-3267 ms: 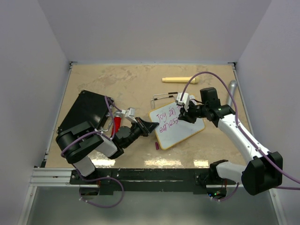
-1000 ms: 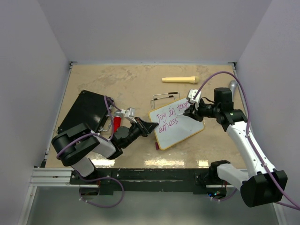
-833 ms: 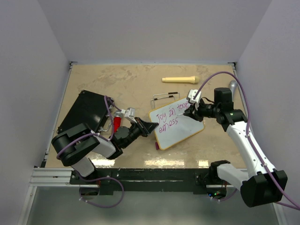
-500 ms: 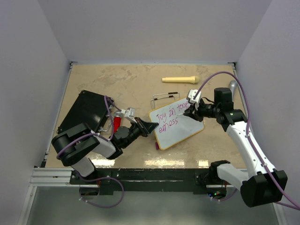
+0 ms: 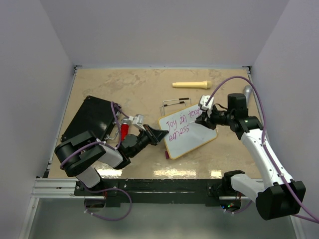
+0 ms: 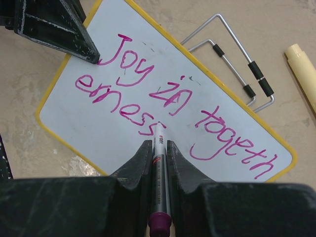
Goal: Write a sentence on the whiteboard
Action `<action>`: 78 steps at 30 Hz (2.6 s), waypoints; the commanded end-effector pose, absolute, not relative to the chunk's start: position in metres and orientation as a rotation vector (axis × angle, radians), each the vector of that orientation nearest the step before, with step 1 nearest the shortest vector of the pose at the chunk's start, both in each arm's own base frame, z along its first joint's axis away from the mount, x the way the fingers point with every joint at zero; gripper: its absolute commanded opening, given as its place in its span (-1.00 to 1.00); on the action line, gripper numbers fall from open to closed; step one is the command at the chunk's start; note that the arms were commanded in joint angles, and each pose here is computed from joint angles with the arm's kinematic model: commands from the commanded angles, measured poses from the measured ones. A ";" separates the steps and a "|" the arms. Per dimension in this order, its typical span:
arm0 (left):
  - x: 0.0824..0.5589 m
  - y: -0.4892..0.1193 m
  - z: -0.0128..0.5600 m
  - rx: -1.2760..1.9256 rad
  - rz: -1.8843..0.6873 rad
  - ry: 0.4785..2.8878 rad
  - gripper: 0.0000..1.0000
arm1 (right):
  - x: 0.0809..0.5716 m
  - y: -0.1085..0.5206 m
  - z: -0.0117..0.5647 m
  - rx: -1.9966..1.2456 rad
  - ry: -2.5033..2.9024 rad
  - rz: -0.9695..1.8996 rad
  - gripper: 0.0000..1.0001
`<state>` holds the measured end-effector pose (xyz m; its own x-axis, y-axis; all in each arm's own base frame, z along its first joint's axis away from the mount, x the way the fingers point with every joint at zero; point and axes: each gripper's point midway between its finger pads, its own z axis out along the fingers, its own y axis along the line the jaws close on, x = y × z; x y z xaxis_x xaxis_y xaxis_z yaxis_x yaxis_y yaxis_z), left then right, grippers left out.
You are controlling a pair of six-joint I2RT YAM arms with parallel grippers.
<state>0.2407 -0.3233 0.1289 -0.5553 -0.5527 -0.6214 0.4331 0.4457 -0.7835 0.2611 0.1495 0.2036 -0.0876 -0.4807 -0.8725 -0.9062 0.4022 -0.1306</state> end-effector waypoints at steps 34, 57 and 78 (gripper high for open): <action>0.237 -0.317 0.150 -0.024 -1.307 1.649 -1.00 | 0.262 0.133 0.202 -1.175 1.745 0.576 -1.00; 0.246 -0.311 0.191 0.086 -1.320 1.570 -1.00 | 0.239 0.149 0.274 -1.230 1.572 0.655 -1.00; 0.263 -0.307 0.237 0.053 -1.346 1.514 -1.00 | 0.231 0.155 0.290 -1.227 1.531 0.719 -1.00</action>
<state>0.2532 -0.3048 0.1724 -0.5401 -0.4709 -0.6975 0.5417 0.4397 -0.7164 0.2366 0.1518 0.2850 0.0083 -0.3726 -0.9280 -0.9361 0.3235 -0.1382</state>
